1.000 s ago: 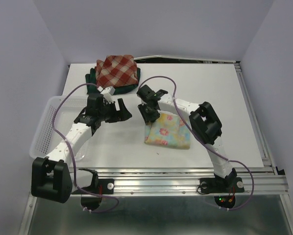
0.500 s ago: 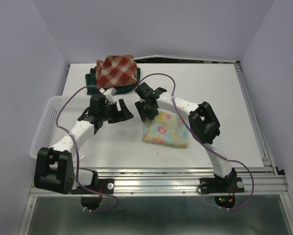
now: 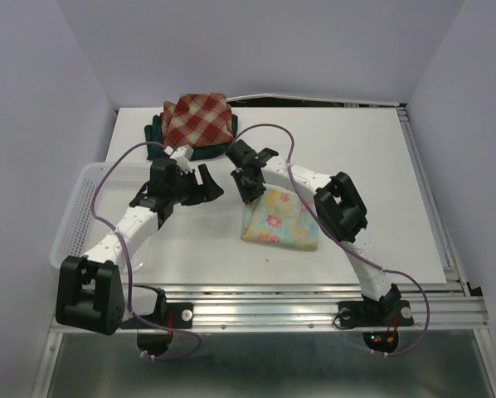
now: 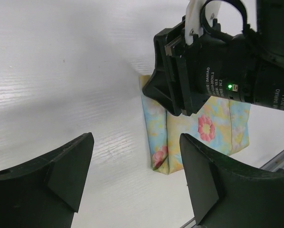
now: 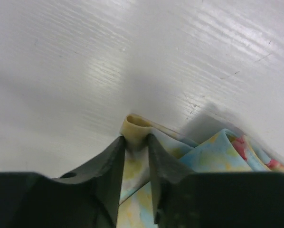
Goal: Fold and stack the skirts
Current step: Neatly place the folded skirt to the corner
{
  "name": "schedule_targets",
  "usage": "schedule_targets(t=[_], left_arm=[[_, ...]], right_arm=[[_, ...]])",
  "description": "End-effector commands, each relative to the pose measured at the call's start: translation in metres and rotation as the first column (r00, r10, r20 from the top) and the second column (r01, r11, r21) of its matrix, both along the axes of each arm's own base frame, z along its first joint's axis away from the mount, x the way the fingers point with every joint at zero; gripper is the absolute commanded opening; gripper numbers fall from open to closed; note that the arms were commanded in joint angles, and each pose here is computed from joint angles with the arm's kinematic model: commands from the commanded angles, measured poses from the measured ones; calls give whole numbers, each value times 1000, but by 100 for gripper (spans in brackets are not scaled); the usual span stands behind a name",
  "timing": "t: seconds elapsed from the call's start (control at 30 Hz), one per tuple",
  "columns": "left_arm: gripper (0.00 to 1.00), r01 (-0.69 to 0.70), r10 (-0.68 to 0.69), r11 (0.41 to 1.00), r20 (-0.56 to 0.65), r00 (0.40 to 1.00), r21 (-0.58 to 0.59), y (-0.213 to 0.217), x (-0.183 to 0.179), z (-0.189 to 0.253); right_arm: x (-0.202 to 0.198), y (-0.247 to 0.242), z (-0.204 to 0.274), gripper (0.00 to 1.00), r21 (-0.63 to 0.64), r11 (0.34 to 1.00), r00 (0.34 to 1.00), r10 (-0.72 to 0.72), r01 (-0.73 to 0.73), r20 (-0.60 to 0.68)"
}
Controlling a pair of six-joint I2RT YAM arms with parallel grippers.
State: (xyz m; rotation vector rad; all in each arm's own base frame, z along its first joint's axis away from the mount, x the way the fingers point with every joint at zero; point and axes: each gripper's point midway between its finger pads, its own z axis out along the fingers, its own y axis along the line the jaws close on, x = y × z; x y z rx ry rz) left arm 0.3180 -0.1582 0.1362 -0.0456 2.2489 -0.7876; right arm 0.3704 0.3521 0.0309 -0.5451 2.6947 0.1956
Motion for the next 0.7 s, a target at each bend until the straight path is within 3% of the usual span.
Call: schedule_targets(t=[0.0, 0.17, 0.4, 0.67], left_arm=[[84, -7, 8, 1000, -13, 1000, 25, 4, -3, -12], [95, 239, -240, 963, 9, 971, -121, -30, -34, -11], [96, 285, -290, 941, -5, 957, -183, -48, -35, -20], [99, 308, -316, 940, -41, 948, -145, -70, -22, -40]], right_arm=[[-9, 4, -25, 22, -32, 999, 999, 5, -7, -53], [2, 14, 5, 1, 91, 996, 998, 13, -6, -67], [10, 26, 70, 1, 275, 961, 998, 39, -27, -41], [15, 23, 87, 1, 335, 942, 998, 24, -6, -50]])
